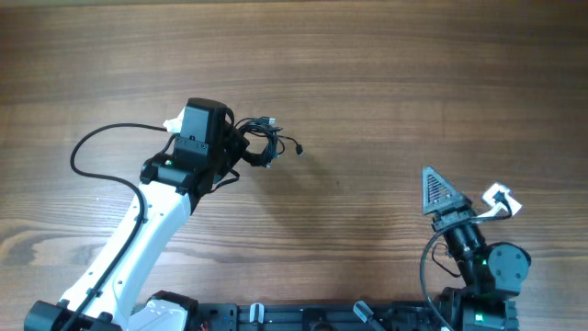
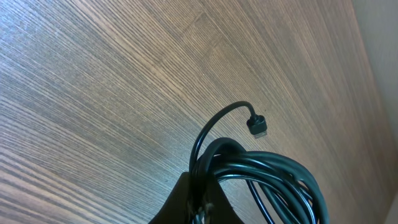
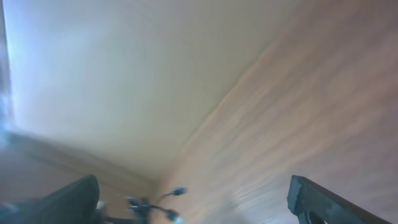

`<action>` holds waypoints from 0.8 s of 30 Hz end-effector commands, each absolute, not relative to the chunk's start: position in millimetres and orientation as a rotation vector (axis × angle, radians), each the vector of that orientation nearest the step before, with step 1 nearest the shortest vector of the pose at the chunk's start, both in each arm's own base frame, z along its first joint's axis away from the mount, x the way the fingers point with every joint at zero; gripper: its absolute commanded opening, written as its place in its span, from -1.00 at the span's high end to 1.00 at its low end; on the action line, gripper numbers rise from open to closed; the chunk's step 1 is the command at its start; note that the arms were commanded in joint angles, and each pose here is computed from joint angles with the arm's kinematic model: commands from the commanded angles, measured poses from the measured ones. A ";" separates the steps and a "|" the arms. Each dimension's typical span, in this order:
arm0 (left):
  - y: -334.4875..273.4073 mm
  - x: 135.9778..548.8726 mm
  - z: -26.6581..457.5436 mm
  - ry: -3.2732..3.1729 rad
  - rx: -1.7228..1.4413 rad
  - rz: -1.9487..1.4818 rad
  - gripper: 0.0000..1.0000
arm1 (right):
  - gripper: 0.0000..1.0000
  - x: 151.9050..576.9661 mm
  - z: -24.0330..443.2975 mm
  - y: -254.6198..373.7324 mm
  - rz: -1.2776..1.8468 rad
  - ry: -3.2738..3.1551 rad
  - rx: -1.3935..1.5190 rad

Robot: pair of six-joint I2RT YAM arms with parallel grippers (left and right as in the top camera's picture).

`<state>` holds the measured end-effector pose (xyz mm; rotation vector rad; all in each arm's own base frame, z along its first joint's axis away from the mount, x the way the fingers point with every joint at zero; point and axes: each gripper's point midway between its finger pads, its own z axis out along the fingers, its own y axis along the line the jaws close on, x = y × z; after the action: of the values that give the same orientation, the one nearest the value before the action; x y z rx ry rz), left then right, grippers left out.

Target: Untangle cables

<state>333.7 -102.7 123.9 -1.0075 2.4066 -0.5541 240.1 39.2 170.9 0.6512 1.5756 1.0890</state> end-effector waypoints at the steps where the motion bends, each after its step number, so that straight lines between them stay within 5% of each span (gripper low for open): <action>1: -102.5 337.6 132.5 2.392 -0.980 -0.569 0.92 | -0.99 242.0 162.6 40.2 1.074 1.614 0.648; 9: -105.3 339.2 133.3 2.345 -1.120 -0.632 0.92 | -1.00 264.9 189.0 79.0 1.234 1.983 0.462; 15: -97.2 341.1 132.8 2.249 -1.310 -0.631 0.92 | -1.00 265.3 139.3 143.8 1.576 2.273 0.527; 21: -91.6 332.4 127.0 2.319 -1.116 -0.432 0.92 | -1.00 255.7 135.8 238.7 1.563 2.259 0.064; 22: -102.8 329.3 127.2 2.372 -0.984 -0.417 0.92 | -0.90 259.2 132.0 248.1 1.470 2.234 0.035; 23: -110.6 326.7 127.1 2.400 -0.910 -0.411 0.92 | -0.57 261.6 129.4 250.9 1.393 2.216 0.003; 24: -123.8 322.0 127.2 2.433 -0.817 -0.413 0.92 | -0.01 264.8 129.2 255.0 1.305 2.181 -0.034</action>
<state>324.3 -106.3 119.4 -1.0556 2.3829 -0.4462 243.7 255.4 135.1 -0.0215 2.2510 1.5391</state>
